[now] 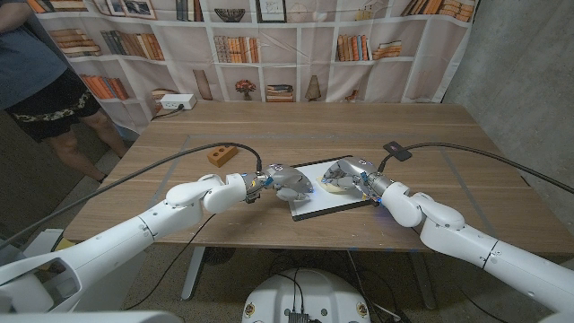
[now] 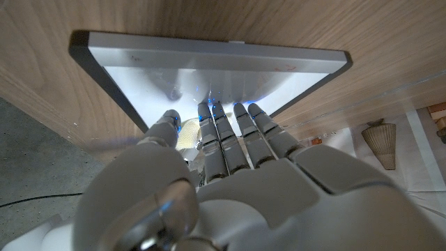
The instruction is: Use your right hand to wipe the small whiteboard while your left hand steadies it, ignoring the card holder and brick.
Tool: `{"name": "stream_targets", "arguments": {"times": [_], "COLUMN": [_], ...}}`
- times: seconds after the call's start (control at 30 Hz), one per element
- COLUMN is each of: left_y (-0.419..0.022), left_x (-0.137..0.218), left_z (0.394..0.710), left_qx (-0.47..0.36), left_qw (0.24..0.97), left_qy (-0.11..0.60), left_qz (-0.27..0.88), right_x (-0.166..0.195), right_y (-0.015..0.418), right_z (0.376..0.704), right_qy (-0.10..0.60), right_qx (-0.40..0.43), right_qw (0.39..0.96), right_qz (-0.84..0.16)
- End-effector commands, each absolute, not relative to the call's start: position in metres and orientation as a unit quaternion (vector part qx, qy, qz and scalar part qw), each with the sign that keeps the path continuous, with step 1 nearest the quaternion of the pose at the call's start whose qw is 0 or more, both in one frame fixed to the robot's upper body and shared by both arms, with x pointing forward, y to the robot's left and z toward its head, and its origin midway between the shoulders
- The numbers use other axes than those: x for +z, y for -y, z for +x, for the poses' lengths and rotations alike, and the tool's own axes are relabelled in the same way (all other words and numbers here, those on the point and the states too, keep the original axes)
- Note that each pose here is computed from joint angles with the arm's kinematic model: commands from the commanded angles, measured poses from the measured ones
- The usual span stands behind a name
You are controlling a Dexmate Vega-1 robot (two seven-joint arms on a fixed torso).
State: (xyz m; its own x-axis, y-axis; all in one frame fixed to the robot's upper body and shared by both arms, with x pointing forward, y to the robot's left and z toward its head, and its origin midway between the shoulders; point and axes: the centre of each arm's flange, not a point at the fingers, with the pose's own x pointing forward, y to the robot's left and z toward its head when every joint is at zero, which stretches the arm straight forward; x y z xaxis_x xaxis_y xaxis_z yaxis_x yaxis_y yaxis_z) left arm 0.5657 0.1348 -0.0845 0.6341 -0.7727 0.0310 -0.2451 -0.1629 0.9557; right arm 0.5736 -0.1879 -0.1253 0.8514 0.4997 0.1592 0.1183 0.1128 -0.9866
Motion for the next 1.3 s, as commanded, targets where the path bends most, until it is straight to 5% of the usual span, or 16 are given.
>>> {"name": "stream_targets", "arguments": {"times": [0.03,0.83,1.3], "left_y": [-0.132,-0.138,-0.142], "left_x": [-0.089,-0.089,-0.086], "left_z": [0.564,0.565,0.571], "left_qx": [-0.252,-0.255,-0.255], "left_qw": [0.544,0.547,0.548], "left_qy": [0.349,0.343,0.344], "left_qz": [0.721,0.720,0.718], "right_x": [-0.148,-0.082,-0.081], "right_y": [0.190,0.229,0.248], "right_z": [0.573,0.628,0.644], "right_qy": [0.192,0.173,0.124], "right_qx": [0.177,0.048,0.031], "right_qw": [0.701,0.697,0.700], "right_qz": [-0.664,-0.695,-0.702]}}
